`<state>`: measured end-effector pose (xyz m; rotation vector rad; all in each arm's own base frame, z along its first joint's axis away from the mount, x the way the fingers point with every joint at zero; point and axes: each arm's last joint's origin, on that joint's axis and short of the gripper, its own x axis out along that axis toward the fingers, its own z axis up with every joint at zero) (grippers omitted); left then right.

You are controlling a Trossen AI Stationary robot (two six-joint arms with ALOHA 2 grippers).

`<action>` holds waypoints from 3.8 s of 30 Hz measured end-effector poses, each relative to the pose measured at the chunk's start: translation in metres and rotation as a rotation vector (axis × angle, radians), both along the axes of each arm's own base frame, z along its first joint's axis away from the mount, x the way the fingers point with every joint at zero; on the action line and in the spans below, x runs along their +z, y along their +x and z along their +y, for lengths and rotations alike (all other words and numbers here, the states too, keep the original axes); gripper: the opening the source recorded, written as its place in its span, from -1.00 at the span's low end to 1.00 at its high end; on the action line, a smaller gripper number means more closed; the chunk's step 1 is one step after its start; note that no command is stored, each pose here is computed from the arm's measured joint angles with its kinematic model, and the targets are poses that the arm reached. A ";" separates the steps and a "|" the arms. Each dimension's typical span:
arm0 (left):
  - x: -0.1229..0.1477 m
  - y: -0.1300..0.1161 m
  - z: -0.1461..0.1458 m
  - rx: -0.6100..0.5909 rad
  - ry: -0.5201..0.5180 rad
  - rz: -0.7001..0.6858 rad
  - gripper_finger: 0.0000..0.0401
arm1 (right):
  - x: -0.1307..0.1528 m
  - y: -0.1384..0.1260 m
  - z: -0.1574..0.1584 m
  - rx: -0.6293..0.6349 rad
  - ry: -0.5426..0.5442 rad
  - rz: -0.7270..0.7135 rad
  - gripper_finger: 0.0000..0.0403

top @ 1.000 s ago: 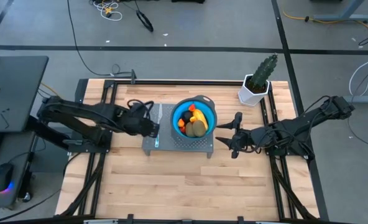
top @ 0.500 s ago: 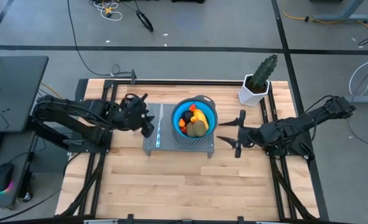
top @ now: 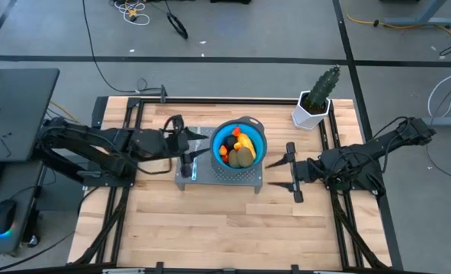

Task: Pick & Place Fruit
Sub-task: Return to Home Position

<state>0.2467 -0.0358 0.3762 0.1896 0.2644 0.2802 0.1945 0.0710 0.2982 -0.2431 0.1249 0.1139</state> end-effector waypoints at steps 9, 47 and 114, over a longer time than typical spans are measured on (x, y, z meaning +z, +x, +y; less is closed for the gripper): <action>-0.013 0.012 0.019 -0.100 0.196 -0.383 -0.14 | 0.001 0.009 -0.012 -0.161 0.025 -0.037 0.18; -0.046 0.034 0.114 -0.420 0.174 -0.459 -0.17 | 0.005 0.042 -0.043 -0.226 0.352 -0.217 -0.30; -0.098 -0.177 0.071 -0.201 -0.047 -0.891 -0.92 | 0.040 -0.137 -0.076 -0.280 0.233 -0.291 -0.77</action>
